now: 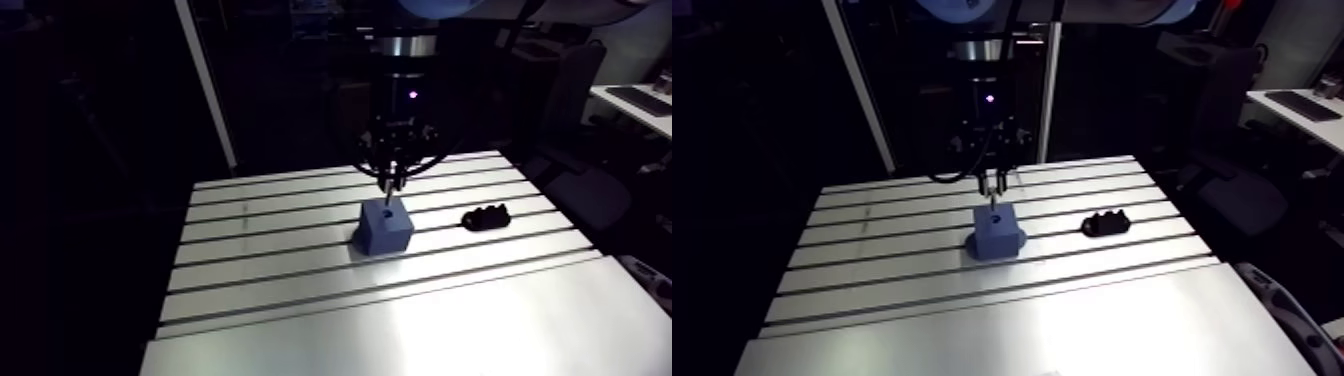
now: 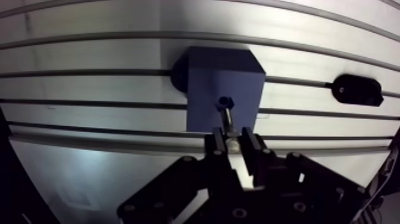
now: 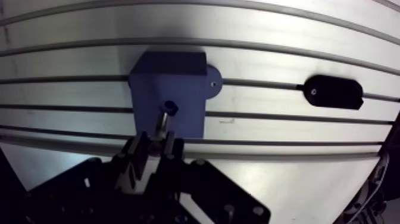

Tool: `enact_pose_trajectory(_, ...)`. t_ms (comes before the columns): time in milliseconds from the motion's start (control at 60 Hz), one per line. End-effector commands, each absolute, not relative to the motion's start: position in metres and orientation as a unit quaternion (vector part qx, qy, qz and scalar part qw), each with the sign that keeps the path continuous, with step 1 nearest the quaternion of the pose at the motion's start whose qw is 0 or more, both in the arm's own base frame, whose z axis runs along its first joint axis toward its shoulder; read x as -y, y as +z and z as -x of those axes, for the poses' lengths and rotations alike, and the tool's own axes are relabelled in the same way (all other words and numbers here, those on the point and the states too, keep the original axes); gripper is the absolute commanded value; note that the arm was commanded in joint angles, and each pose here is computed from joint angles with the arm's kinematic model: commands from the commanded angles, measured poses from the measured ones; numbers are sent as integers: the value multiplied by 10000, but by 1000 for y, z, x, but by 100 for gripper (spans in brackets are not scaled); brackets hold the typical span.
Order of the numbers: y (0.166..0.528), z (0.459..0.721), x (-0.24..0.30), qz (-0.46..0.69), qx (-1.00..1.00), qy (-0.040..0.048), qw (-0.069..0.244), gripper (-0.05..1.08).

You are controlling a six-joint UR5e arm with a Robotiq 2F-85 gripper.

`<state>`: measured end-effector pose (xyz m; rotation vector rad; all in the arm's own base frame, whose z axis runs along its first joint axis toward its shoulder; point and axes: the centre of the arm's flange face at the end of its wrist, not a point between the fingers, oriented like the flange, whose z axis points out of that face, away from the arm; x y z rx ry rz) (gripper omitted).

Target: Pick up the M10 bolt and insert it into the hex recess until seated.

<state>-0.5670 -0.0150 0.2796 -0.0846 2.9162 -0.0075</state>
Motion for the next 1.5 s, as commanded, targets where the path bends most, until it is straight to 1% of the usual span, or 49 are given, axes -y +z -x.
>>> enact_pose_trajectory(17,276,564,15,284,-9928,-18,1167,79)
enact_pose_trajectory(967,263,564,13,278,-9916,-52,1263,79)
enact_pose_trajectory(1017,263,565,13,277,-9918,-48,1246,79)
enact_pose_trajectory(1100,264,568,13,303,-9934,-17,1110,79)
enact_pose_trajectory(1133,265,569,13,316,-9935,-20,1089,79)
enact_pose_trajectory(1317,261,569,13,326,-9932,-21,1116,79)
enact_pose_trajectory(1400,261,569,13,325,-9933,-42,1112,79)
enact_pose_trajectory(1500,260,569,13,325,-9932,-46,1119,79)
